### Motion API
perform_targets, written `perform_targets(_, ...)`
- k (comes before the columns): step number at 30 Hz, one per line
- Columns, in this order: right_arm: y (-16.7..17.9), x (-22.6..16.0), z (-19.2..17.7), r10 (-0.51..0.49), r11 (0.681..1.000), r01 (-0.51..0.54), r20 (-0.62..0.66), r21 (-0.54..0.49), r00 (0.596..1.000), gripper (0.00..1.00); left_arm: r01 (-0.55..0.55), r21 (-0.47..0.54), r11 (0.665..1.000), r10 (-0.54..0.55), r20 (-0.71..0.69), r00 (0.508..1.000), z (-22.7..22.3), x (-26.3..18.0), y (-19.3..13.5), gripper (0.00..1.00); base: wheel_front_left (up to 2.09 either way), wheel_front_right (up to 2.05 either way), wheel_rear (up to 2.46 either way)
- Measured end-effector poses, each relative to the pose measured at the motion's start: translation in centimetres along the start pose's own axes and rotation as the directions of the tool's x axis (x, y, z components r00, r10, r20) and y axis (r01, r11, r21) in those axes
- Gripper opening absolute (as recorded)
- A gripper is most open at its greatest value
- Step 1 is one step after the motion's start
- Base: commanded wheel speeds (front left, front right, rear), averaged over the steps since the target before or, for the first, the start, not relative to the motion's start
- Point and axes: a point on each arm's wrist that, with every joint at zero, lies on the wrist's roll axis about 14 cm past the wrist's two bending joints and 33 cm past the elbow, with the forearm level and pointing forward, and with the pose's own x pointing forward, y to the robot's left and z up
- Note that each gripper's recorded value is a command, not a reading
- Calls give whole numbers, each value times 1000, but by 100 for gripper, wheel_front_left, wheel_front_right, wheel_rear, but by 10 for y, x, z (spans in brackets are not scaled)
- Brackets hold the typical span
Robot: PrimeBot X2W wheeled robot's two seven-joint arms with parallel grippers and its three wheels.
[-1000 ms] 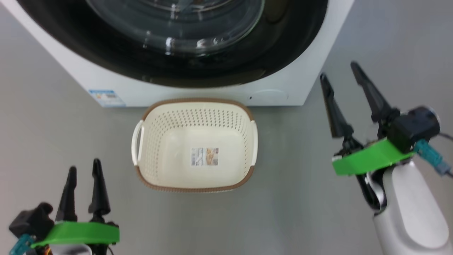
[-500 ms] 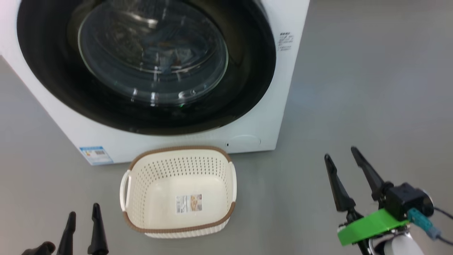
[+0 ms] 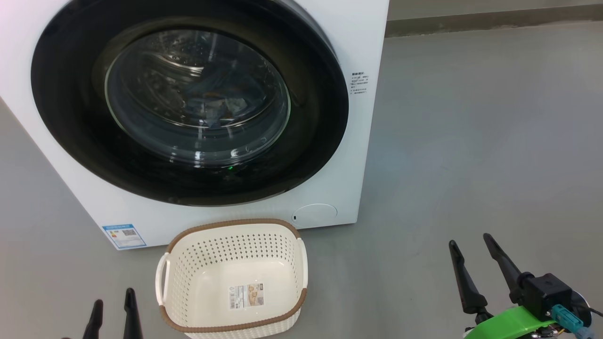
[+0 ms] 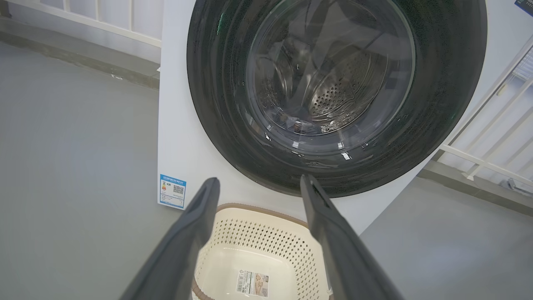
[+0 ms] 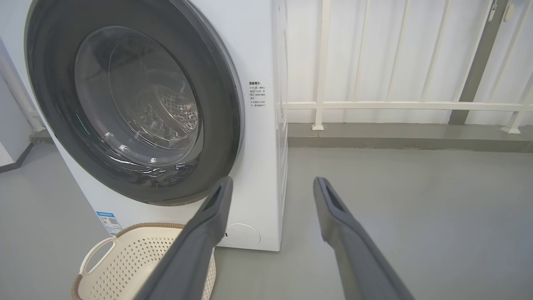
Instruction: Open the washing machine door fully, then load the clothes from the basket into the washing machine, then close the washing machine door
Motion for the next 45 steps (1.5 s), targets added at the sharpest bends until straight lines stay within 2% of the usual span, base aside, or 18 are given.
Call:
perform_targets(14,-9,1,-13,-18,1000,18,-46,-14,999,100,-32,-7,999,32,7,999,2,-11,10,100,0,0,0)
perform_targets(45,5,9,-26,19,1000,-19,-78,4,997,100,-96,71,993,96,2,995,2,-23,35,100,0,0,0)
